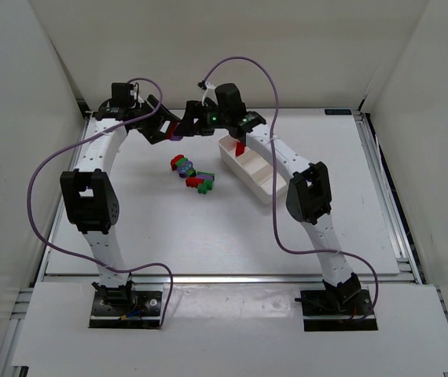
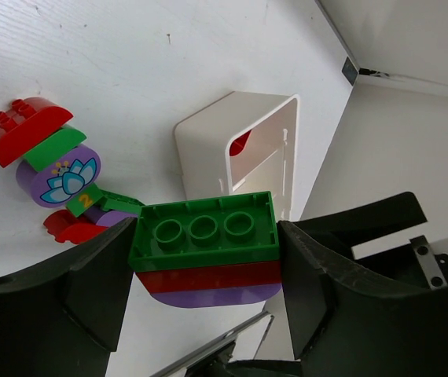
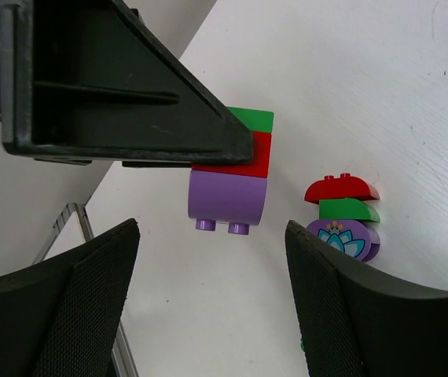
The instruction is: Sort the legos into containers by color
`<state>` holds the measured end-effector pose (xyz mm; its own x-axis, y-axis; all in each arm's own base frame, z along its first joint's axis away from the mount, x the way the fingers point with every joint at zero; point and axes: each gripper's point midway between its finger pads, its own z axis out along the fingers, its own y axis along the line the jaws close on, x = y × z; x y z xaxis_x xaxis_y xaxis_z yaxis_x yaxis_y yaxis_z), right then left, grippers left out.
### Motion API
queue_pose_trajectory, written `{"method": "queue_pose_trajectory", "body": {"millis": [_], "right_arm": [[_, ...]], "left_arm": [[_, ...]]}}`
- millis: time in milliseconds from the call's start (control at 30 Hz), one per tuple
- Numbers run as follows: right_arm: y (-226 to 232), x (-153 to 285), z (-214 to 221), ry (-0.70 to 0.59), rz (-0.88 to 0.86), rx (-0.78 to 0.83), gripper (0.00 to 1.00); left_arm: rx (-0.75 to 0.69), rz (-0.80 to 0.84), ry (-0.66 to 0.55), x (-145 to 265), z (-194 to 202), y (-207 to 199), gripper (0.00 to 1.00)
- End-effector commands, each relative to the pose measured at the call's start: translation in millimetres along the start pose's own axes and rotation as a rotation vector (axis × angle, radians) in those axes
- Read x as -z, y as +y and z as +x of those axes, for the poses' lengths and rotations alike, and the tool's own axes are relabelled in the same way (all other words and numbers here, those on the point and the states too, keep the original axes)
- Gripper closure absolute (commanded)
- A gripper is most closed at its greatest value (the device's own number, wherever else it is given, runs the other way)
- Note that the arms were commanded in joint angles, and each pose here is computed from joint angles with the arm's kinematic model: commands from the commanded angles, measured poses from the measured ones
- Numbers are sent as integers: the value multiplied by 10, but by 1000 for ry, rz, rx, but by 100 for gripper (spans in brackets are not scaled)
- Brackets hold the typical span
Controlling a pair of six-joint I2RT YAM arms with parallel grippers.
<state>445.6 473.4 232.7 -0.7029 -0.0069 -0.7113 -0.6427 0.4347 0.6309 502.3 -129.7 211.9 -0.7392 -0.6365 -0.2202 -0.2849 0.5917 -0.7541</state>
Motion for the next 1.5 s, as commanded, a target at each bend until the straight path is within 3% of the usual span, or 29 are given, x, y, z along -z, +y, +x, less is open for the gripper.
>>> {"method": "queue_pose_trajectory", "body": {"millis": [0,300,833,1233,1367,1467], "right_arm": [[53,-34,-4,-6,-15,26,22],[50,-51,-4,-11,-35,56,45],[65,-71,4,-7,-54,57,40],[84,-66,28,1,-75,65,42],[75,-68,44,4,-76,65,50],[81,-66,47,5,-80,70,65]], "left_arm": [[-24,64,-11,109,-3,-232,90],[-24,60,-5,94,13,-204,90],[-24,67,20,64,65,-173,90],[-8,86,68,35,153,-149,90],[-3,91,82,30,180,-144,90],[0,88,87,25,195,-126,90]]}}
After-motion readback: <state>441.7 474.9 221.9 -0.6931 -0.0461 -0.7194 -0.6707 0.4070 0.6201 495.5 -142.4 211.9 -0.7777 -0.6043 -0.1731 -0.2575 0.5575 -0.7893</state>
